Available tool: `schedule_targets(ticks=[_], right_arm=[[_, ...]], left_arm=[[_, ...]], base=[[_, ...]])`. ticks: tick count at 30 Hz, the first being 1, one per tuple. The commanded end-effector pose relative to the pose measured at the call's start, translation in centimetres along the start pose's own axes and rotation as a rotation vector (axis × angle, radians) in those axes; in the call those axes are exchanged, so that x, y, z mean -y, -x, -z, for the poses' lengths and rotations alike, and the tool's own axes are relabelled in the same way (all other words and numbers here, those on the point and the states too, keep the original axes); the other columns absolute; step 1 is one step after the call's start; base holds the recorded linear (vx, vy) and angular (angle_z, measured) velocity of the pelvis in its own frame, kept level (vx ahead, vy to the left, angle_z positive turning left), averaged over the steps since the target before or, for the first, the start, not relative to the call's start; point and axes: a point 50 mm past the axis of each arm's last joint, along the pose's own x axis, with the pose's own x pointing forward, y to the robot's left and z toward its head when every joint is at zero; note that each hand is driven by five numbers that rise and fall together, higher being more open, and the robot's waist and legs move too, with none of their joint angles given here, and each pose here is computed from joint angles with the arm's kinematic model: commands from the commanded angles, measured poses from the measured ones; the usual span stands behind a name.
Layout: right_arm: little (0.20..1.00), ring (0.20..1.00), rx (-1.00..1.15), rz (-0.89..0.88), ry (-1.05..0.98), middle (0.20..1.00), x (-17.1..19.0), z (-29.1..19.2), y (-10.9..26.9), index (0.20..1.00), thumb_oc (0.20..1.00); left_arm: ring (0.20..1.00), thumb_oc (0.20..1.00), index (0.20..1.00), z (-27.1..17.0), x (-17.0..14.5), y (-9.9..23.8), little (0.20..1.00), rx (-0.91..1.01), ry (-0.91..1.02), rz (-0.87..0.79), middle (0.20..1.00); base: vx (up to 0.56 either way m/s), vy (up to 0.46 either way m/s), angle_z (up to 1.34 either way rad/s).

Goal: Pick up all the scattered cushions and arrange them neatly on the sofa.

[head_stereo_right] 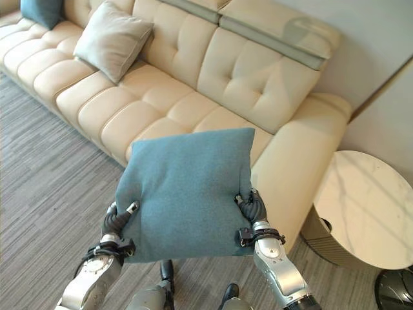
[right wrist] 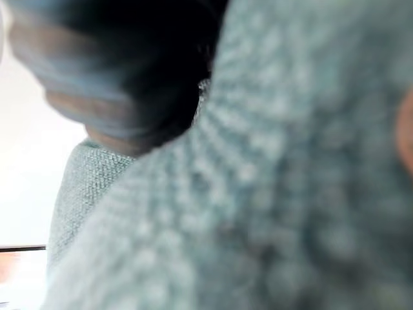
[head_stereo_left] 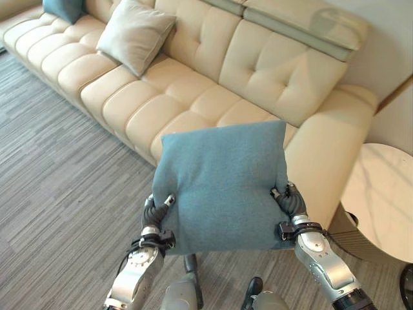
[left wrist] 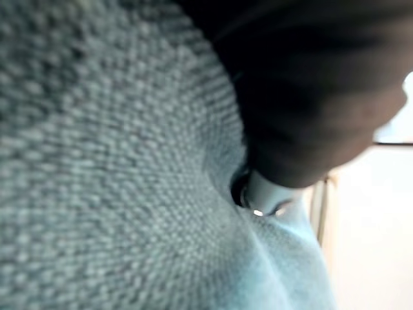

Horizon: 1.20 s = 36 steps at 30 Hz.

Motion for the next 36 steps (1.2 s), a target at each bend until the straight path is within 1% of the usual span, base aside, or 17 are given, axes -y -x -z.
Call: schedule_targets(ticks=[1, 5, 12, 17, 21, 25, 36], right_arm=[[0.200, 0.200, 0.269, -0.152, -0.085, 0.200, -3.8, -5.5, -0.9, 0.200, 0.200], [0.200, 0.200, 0.252, -0.140, -0.095, 0.200, -3.8, -5.0, -0.8, 0.200, 0.200], [0.200, 0.200, 0.271, -0.110, -0.132, 0.200, -3.1, -5.5, -1.0, 0.200, 0.200], [0.200, 0.200, 0.264, -0.135, -0.122, 0.200, -3.2, -5.2, -0.7, 0.200, 0.200], [0.200, 0.200, 0.262, -0.133, -0.132, 0.200, -2.8, -5.1, -0.7, 0.200, 0.200], [0.200, 0.200, 0.244, -0.145, -0.112, 0.200, -2.7, -4.8, -0.8, 0.200, 0.200], [0.200, 0.200, 0.219, -0.130, -0.072, 0.200, -2.4, -4.2, -0.9, 0.200, 0.200]], left_arm=[[0.200, 0.200, 0.200, -5.1, 3.0, 0.9, 0.200, 0.279, 0.075, 0.143, 0.200], [0.200, 0.200, 0.200, -4.8, 3.3, 1.1, 0.200, 0.262, 0.038, 0.162, 0.200], [0.200, 0.200, 0.200, -4.8, 3.5, 0.8, 0.200, 0.263, 0.019, 0.168, 0.200], [0.200, 0.200, 0.200, -4.6, 3.1, 0.9, 0.200, 0.263, 0.006, 0.149, 0.200], [0.200, 0.200, 0.200, -4.5, 3.4, 1.3, 0.200, 0.261, 0.063, 0.161, 0.200], [0.200, 0.200, 0.200, -4.4, 3.3, 1.5, 0.200, 0.254, 0.073, 0.152, 0.200], [0.200, 0.200, 0.200, -3.6, 3.2, 1.9, 0.200, 0.215, 0.094, 0.126, 0.200]], base=[[0.16, 0.324, 0.07], [0.22, 0.203, 0.47], [0.10, -0.056, 0.25], [0.25, -0.121, -0.23], [0.32, -0.215, 0.03], [0.14, -0.092, -0.29], [0.12, 0.050, -0.36]])
